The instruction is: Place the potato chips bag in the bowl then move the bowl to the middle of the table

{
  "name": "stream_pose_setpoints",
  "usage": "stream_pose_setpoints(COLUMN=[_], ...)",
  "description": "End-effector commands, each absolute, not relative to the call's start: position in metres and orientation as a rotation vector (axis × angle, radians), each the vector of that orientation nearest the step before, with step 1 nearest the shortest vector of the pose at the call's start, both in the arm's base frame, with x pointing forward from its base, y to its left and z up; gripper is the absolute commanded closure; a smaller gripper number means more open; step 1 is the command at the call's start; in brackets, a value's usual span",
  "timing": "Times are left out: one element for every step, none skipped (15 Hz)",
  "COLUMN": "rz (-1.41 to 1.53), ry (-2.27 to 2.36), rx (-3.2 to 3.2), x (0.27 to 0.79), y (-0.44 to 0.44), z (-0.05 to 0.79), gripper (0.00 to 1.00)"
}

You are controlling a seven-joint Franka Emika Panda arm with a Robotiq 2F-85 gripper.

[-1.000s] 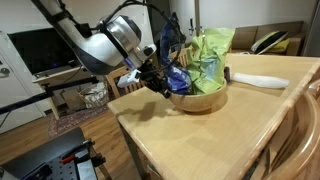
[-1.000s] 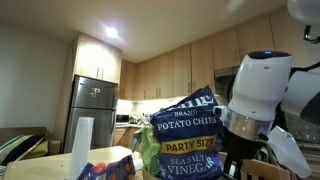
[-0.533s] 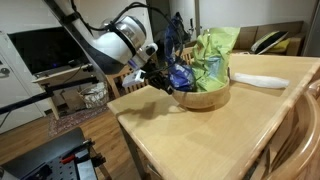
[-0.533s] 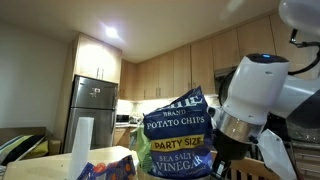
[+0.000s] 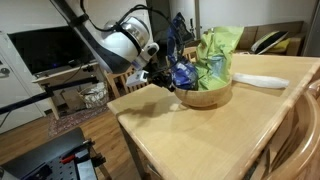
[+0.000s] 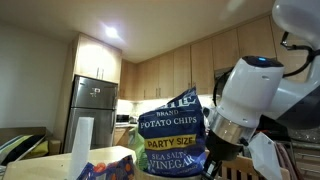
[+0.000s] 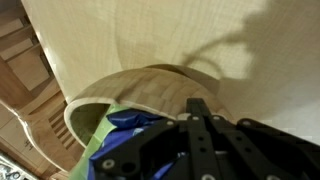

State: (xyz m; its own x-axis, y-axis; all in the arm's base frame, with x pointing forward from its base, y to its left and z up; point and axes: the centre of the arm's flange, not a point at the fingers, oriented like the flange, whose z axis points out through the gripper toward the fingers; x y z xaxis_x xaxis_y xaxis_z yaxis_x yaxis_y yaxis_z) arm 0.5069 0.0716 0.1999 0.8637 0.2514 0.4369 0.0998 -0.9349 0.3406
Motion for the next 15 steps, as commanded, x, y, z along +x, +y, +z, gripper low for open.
stream_pose_setpoints(rz=[0.769, 0.781, 0.796, 0.81, 0.833, 0.861, 0.876, 0.888, 0.897, 0.884, 0.864, 0.842, 0.801, 0.772, 0.751], ry=[0.252, 0.249, 0.246, 0.243, 0.236, 0.226, 0.218, 0.216, 0.214, 0.221, 0.233, 0.23, 0.218, 0.214, 0.209], rx=[2.712, 2.709, 2.708, 2.712, 2.716, 2.715, 2.714, 2.712, 2.712, 2.718, 2.715, 2.731, 2.738, 2.75, 2.755], x=[0.523, 0.525, 0.528, 0.532, 0.535, 0.538, 0.542, 0.544, 0.545, 0.542, 0.538, 0.534, 0.525, 0.517, 0.504], y=[0.078, 0.079, 0.081, 0.083, 0.085, 0.088, 0.09, 0.091, 0.092, 0.094, 0.094, 0.096, 0.097, 0.097, 0.097], z=[0.203, 0.206, 0.208, 0.211, 0.214, 0.217, 0.22, 0.222, 0.223, 0.224, 0.224, 0.225, 0.228, 0.229, 0.232], gripper=[1.0, 1.0, 1.0, 1.0, 1.0, 1.0, 1.0, 1.0, 1.0, 1.0, 1.0, 1.0, 1.0, 1.0, 1.0])
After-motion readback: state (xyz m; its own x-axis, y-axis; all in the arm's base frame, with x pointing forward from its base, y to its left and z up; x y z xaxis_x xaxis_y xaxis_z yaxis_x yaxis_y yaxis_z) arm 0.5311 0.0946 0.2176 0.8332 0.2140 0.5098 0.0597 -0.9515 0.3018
